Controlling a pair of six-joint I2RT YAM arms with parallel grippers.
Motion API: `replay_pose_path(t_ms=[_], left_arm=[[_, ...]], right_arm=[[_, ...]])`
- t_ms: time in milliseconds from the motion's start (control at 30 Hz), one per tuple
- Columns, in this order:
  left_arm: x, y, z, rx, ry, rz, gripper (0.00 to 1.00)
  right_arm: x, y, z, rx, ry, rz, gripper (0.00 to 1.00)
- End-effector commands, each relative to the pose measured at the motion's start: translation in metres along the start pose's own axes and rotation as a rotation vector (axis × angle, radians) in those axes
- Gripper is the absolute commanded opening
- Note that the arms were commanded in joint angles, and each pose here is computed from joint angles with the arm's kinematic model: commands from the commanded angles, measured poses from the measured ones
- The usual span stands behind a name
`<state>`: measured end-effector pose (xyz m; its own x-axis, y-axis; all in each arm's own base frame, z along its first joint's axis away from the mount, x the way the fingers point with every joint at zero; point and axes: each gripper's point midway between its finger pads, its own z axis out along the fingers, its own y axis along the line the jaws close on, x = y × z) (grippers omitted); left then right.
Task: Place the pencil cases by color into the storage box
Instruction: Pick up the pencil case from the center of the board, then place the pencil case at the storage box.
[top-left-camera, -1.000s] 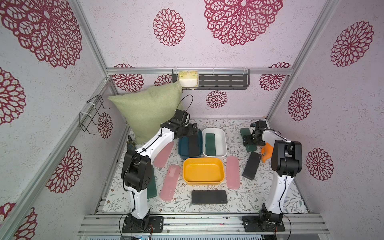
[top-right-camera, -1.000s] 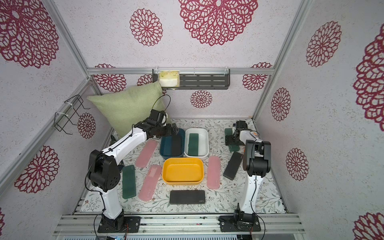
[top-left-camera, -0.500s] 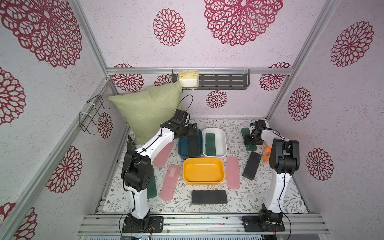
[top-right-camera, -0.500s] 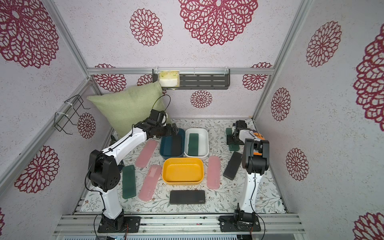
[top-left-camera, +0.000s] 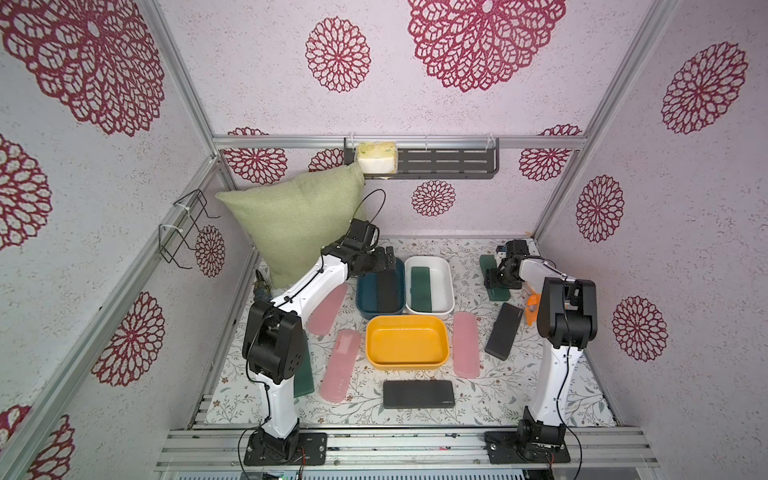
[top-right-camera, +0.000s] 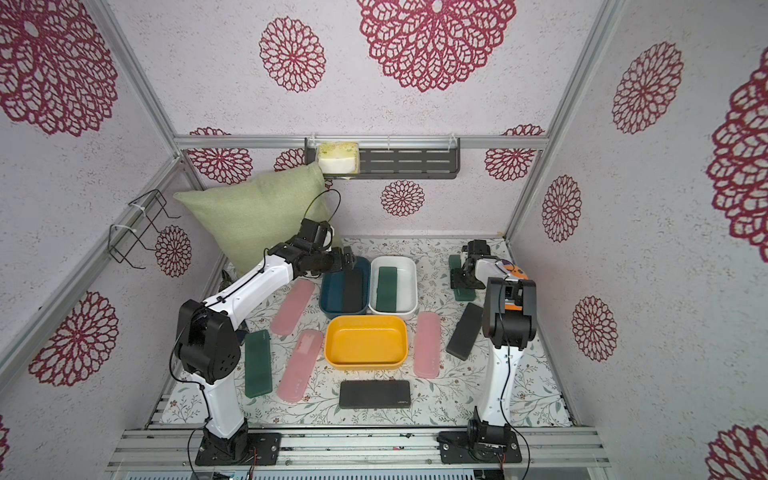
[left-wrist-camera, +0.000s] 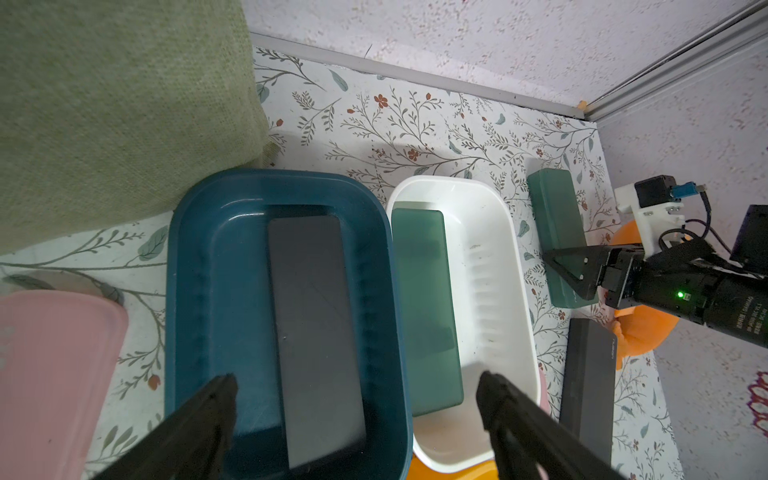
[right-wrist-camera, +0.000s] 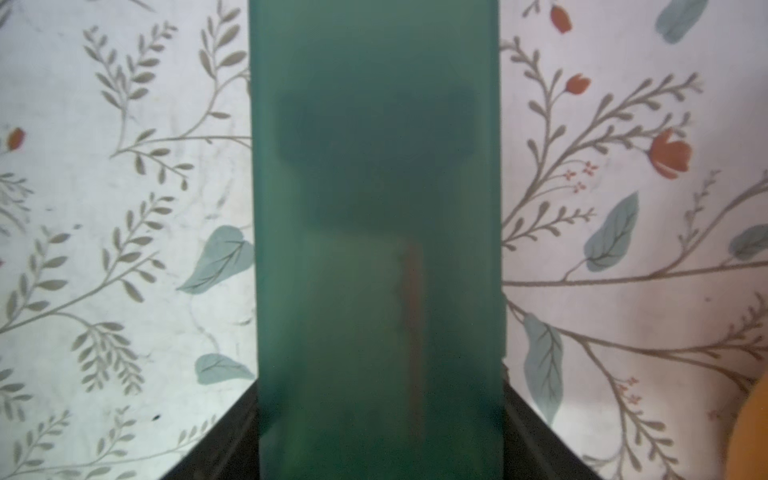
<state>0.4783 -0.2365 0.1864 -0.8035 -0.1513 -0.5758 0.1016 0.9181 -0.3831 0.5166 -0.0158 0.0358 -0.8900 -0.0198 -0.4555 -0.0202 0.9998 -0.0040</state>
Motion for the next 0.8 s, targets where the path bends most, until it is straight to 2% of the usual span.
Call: replay_pose_path(t_ms=[0,333,567,767], left_arm=[[-0.011,0.005,-0.021,-0.009,-0.046,0.004,0.97],[-0.013,0.024,-0.030,-0.028,-0.078,-0.006,0.97],[-0.015,0.036,-0.037,-0.025,-0.092,-0.024,0.97],[-0.014,0.040,-0.045,-0.007,-0.089,-0.031,0.97]], right_arm=[[-0.045,0.014,-0.060,-0.009,-0.169,0.002,0.39],[-0.083,0.044,-0.138,-0.037,-0.355,-0.016,0.38],[-0.076,0.090,-0.163,-0.084,-0.384,-0.019,0.38],[-0.056,0.136,-0.176,-0.156,-0.397,0.056,0.38]])
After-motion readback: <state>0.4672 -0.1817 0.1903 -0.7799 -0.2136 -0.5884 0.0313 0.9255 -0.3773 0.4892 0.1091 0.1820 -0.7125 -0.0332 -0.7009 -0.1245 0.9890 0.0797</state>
